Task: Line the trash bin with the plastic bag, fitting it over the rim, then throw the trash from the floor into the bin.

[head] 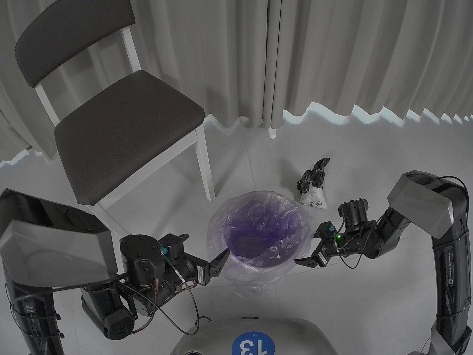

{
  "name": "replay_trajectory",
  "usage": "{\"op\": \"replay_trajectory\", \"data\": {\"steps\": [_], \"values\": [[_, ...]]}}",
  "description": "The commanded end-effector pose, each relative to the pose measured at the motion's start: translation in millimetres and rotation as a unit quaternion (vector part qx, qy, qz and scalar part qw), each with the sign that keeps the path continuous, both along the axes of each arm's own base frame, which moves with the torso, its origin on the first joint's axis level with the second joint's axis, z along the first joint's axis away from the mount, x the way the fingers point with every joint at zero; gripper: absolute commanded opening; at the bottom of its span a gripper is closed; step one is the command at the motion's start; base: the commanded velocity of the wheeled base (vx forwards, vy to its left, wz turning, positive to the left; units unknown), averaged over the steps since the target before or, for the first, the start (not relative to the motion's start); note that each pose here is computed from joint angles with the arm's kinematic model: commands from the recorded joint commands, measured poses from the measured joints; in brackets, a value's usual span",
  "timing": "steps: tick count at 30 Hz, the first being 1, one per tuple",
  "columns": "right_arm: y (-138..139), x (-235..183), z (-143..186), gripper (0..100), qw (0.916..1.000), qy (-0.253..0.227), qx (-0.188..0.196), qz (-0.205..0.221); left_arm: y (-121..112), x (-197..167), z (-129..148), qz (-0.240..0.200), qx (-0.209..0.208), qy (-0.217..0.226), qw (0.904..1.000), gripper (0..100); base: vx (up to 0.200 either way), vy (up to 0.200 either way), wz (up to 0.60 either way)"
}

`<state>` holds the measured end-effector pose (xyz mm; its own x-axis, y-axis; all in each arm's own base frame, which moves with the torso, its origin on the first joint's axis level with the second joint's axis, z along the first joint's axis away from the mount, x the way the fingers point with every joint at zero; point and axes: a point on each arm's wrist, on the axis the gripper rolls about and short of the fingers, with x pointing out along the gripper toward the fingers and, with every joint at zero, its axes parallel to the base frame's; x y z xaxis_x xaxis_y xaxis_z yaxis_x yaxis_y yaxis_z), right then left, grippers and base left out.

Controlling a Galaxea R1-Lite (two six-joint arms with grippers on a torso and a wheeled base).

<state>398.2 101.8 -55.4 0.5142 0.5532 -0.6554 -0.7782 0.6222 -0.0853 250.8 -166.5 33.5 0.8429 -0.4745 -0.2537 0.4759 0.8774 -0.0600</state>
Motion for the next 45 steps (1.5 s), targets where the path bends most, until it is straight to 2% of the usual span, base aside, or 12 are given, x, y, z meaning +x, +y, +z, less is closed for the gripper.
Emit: {"op": "replay_trajectory", "data": {"steps": [1, 15, 18, 19, 24, 30, 32, 36, 40, 45], "values": [[1, 0, -3, 0, 1.0, 0.002, 0.0, 0.001, 0, 0, 0, 0.0, -0.003, -0.004, 1.0, 100, 0.0, 0.0, 0.0], [-4, -8, -3, 0, 0.9999, 0.014, 0.0, -0.005, 0, 0, 0, 0.0, -0.004, -0.004, 1.0, 100, 0.0, 0.0, 0.0], [-10, -18, 12, 0, 0.9999, 0.013, 0.0, -0.009, -1, 1, 1, 0.0, -0.004, -0.004, 1.0, 100, 0.0, 0.0, 0.0], [-10, -20, 15, 100, 0.9999, 0.011, 0.001, -0.009, 0, 0, 0, 0.0, -0.004, -0.004, 1.0, 100, 0.0, 0.0, 0.0], [-15, -24, 40, 100, 0.9999, -0.007, 0.005, -0.015, 0, 0, 0, 0.0, -0.004, -0.004, 1.0, 100, 0.0, 0.0, 0.0], [-26, -22, 48, 100, 0.9995, -0.027, -0.002, -0.018, 0, 0, 0, 0.0, -0.004, -0.004, 1.0, 100, 0.0, 0.0, 0.0], [-43, -12, 49, 100, 0.9983, -0.051, -0.023, -0.017, 0, 0, 1, 0.0, -0.004, -0.004, 1.0, 100, 0.0, 0.0, 0.0], [-60, -6, 50, 100, 0.9985, -0.037, -0.039, -0.011, -1, 0, 0, -0.001, -0.004, -0.004, 1.0, 100, 0.0, 0.0, 0.0], [-67, 4, 58, 100, 0.999, -0.037, -0.01, 0.025, -1, 0, 1, -0.002, -0.004, -0.005, 1.0, 100, 0.0, 0.0, 0.0], [-66, 14, 62, 100, 0.9984, -0.048, -0.009, 0.027, -2, -1, 0, -0.003, -0.003, -0.003, 1.0, 100, 0.0, 0.0, 0.0]]}}
